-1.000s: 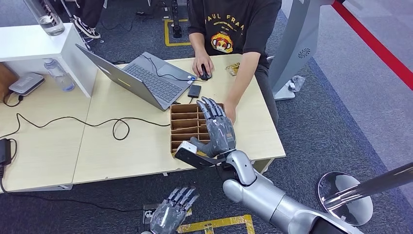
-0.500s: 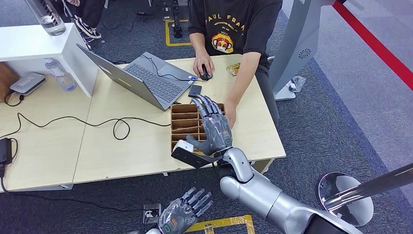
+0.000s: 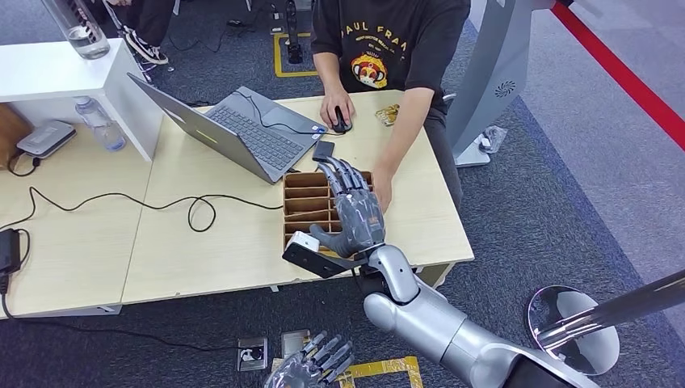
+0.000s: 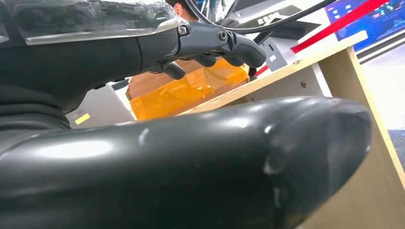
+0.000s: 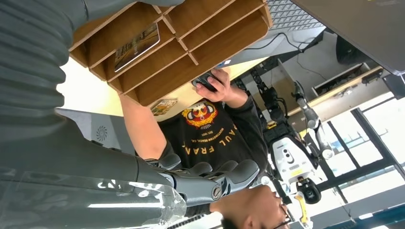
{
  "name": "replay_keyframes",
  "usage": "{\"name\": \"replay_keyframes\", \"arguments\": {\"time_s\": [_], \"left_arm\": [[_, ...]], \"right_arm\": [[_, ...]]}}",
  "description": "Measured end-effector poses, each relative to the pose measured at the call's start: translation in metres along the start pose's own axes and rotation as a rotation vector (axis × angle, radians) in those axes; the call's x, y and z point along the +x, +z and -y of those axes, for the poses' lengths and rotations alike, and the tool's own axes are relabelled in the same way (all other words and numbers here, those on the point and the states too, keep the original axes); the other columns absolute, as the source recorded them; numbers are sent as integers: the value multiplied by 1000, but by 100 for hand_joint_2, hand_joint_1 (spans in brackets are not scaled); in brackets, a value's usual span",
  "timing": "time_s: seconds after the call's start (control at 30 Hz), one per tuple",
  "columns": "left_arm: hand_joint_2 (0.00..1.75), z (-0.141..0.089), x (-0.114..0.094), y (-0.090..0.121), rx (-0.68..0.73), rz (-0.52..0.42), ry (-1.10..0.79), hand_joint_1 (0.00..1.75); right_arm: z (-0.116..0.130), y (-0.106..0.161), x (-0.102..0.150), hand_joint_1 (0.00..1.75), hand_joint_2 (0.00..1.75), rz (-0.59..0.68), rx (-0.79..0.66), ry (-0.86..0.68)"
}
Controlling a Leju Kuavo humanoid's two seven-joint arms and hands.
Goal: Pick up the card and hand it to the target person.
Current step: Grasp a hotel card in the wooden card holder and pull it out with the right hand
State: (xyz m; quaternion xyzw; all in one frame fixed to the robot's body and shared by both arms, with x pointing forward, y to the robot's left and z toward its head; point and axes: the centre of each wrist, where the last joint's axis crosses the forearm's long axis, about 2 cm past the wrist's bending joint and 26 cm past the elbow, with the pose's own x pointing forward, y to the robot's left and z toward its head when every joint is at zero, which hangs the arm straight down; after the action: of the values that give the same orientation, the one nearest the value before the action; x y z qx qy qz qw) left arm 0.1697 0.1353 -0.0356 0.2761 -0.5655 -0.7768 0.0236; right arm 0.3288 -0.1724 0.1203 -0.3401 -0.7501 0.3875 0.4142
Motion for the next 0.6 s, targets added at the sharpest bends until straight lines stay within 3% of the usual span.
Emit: {"name": "replay_keyframes", "arguments": {"time_s": [0.6], "left_arm": [[0,-1,23,9,-6,-1,98,0]], "right_arm": [[0,6,1,3,175,-25,12,3]]}}
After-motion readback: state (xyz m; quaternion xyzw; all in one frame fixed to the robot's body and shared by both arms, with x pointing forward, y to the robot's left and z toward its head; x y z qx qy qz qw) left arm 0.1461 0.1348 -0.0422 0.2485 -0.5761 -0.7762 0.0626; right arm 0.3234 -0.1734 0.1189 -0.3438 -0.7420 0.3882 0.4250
